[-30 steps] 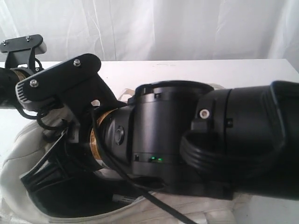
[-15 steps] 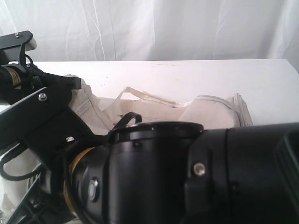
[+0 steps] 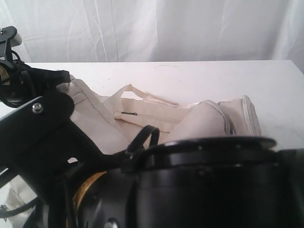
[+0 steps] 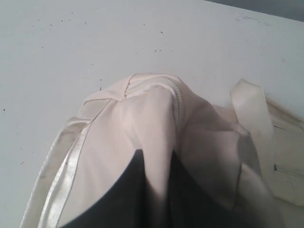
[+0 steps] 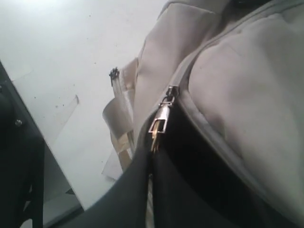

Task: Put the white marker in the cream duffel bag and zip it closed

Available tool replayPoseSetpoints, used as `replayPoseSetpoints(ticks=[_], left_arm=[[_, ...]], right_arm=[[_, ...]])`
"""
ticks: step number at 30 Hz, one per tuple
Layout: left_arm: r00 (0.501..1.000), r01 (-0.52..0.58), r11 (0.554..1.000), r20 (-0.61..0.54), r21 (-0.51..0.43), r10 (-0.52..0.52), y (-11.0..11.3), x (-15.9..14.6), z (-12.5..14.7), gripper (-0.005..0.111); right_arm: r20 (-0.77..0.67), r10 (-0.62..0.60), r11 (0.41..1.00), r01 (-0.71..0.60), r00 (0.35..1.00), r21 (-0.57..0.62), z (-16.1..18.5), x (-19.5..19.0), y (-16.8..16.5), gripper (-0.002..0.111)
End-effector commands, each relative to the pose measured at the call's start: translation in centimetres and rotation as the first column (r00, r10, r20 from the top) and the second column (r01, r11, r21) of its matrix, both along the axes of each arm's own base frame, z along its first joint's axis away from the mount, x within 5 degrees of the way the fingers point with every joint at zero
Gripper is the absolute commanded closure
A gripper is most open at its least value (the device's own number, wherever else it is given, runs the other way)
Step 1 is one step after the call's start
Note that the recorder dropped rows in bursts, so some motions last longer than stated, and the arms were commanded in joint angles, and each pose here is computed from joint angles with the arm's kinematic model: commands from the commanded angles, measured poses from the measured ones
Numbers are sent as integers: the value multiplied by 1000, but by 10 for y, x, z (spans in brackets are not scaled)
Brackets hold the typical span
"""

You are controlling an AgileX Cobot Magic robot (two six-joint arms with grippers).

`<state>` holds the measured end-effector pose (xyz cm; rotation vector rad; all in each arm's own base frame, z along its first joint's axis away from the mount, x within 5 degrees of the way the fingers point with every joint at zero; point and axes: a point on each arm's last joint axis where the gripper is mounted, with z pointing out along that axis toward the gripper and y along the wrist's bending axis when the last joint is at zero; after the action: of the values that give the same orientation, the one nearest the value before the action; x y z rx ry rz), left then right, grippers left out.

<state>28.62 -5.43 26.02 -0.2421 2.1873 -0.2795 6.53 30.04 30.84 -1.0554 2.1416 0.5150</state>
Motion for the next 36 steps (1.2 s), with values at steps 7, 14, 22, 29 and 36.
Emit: replayPoseSetpoints(ticks=[7, 14, 22, 29, 36], left_arm=[[1000, -3, 1000, 23, 5, 3, 3, 1, 4, 107], [1000, 5, 1000, 23, 20, -6, 3, 1, 4, 107], [1000, 3, 999, 7, 32, -3, 4, 1, 2, 107], [999, 25, 997, 31, 69, -28, 5, -2, 8, 104], [984, 53, 983, 161, 177, -82, 11, -28, 48, 76]], right_arm=[[-28, -12, 999, 11, 1000, -41, 21, -15, -30, 108], [-71, -28, 999, 24, 997, -48, 31, -19, -47, 108], [-68, -30, 997, 25, 997, -77, 32, -19, -52, 108], [-47, -15, 996, 11, 999, -85, 33, -18, -52, 108], [-18, -8, 996, 6, 1000, -89, 33, -16, -52, 108]])
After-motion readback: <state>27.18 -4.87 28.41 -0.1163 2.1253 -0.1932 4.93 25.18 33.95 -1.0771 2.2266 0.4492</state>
